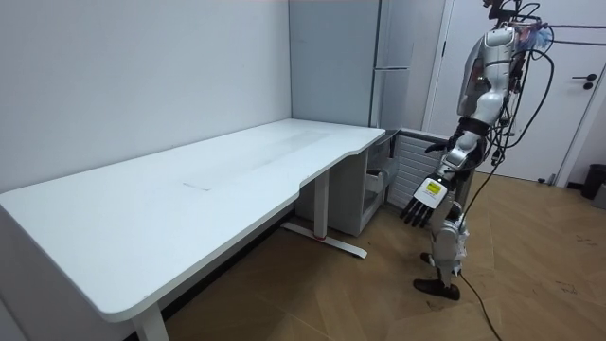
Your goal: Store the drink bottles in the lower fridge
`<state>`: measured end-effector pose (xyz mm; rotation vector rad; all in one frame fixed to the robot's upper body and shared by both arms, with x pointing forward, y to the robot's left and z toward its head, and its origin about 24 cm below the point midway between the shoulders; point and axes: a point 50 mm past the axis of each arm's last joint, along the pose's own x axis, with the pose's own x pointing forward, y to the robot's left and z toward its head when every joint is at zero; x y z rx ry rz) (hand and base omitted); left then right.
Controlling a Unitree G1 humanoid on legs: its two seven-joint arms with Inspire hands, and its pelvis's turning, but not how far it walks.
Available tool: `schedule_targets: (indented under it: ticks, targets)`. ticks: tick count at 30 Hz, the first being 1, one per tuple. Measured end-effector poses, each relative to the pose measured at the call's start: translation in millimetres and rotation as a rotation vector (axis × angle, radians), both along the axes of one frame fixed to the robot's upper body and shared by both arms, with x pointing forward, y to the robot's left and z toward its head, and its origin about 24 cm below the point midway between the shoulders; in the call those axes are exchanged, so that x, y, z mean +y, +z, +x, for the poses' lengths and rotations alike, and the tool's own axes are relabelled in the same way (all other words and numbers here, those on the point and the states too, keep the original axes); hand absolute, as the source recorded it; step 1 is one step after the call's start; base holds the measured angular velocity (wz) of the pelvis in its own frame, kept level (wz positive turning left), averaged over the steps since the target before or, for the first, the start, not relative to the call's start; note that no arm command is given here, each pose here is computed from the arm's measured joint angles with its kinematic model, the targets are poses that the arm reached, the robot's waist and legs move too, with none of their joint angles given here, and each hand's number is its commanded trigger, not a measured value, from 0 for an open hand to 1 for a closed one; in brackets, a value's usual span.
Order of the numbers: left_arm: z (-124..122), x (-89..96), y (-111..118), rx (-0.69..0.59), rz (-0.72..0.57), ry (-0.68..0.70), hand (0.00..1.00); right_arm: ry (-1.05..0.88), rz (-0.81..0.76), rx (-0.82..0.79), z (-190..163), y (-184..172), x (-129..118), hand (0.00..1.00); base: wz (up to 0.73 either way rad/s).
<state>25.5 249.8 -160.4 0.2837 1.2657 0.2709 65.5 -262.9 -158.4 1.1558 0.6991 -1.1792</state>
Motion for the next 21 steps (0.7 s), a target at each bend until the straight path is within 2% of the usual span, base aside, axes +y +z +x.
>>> schedule_targets:
  ticks: [5, 10, 12, 17, 21]
  targets:
    - [10.6, 4.0, 0.2, 0.007, 0.001, -0.038, 0.00, 0.014, 0.002, -0.081, 32.4, 5.6, 1.6, 0.00, 0.15]
    - [50.7, 6.8, 5.3, -0.078, 0.019, -0.065, 0.00, -0.027, 0.013, -0.197, 77.0, 17.8, 2.0, 0.00, 0.12]
    - [54.8, 6.8, 5.7, -0.083, 0.022, -0.065, 0.00, -0.044, 0.021, -0.227, 88.4, 21.6, 2.4, 0.00, 0.02]
    - [48.5, 14.8, 6.1, -0.060, 0.072, -0.049, 0.00, -0.114, 0.015, -0.257, 93.1, 25.7, -4.1, 0.00, -0.04]
    - [42.6, 18.7, 6.1, -0.045, 0.092, -0.029, 0.00, -0.148, -0.036, -0.257, 94.4, 32.7, -22.6, 0.00, 0.09]
